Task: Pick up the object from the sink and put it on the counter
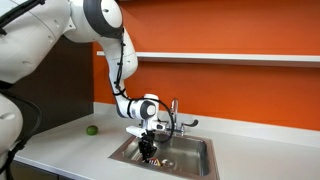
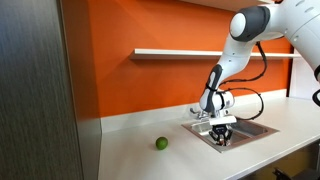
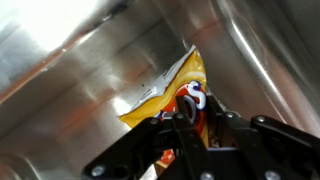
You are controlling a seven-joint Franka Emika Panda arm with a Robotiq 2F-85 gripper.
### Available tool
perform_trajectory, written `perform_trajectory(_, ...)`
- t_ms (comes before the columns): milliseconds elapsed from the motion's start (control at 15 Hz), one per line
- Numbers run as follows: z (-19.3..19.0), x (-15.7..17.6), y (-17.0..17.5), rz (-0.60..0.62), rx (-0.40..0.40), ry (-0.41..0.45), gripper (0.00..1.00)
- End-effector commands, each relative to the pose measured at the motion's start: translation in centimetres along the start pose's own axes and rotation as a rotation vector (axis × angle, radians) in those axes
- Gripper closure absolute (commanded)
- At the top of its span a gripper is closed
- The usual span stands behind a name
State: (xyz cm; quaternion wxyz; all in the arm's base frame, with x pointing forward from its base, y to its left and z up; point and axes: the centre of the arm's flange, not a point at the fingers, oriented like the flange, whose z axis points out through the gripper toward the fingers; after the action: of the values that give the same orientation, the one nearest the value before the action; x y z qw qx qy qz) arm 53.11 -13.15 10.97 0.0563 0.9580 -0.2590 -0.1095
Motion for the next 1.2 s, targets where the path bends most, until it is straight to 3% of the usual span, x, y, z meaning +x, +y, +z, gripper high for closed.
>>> perform_trajectory(0, 0.2, -0.1, -0.1, 0.003, 0.022, 0.004, 1.00)
perform_trajectory(467, 0.1, -0.1, -0.4, 0.009, 0.019, -0.002, 1.00)
perform_trajectory(1133, -8.1, -0.9, -1.8, 0.004, -0.002, 0.110, 1.00)
